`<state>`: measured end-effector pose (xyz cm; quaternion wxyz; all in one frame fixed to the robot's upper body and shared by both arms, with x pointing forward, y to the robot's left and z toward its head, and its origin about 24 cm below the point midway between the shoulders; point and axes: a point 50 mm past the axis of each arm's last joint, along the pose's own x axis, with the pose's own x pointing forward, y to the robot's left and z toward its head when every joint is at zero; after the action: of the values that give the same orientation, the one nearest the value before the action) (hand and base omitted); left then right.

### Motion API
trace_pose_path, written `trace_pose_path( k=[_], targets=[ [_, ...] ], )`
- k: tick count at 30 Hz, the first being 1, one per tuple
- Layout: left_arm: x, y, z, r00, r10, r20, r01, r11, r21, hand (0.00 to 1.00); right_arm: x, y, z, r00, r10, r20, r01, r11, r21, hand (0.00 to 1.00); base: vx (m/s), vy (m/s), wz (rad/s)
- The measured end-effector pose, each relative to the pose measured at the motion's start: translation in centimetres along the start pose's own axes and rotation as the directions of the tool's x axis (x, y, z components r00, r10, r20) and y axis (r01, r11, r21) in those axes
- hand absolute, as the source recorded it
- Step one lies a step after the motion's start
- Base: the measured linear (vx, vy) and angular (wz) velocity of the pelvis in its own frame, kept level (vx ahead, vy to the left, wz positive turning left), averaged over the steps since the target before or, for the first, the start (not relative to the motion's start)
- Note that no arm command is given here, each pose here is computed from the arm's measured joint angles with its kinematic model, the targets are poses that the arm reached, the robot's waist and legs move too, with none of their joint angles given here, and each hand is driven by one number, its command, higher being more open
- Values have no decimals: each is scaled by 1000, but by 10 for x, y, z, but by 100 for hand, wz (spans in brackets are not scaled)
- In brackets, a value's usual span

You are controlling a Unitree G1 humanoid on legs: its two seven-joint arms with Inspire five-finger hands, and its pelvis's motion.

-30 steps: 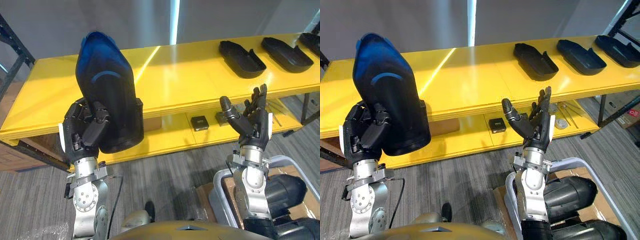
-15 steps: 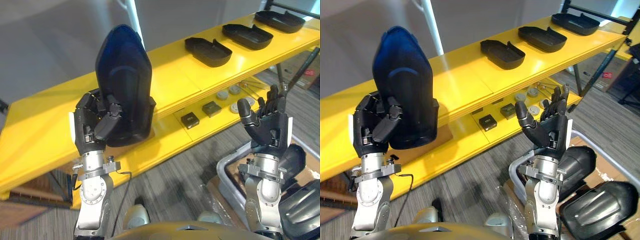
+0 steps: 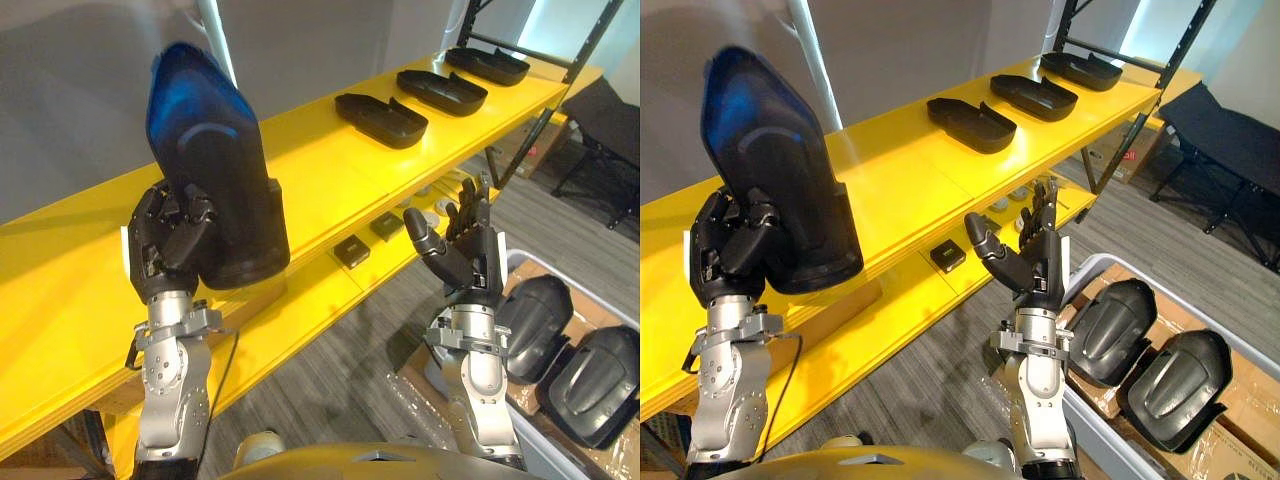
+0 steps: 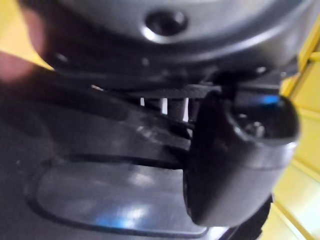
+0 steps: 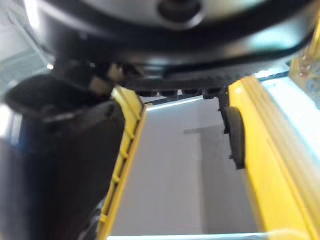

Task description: Walk over and take three plastic housings, then place them on the shelf

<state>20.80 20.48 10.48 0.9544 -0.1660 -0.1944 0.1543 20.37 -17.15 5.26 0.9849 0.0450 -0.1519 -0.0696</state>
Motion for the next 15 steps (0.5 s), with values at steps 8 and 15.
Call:
trace_pose_path(
  k=[8,15],
  targets=[
    [30,-18,18,999,35,41,-23,968,-249,0,-13,1,-20,989,58,-139,-55,998,28,100,5,-64,0],
    [71,-14,-13,979,149,-138,-181,948,-262,0,-32,36,-40,931,242,-274,-220,969,109,100,-13,2,-8]
  ],
)
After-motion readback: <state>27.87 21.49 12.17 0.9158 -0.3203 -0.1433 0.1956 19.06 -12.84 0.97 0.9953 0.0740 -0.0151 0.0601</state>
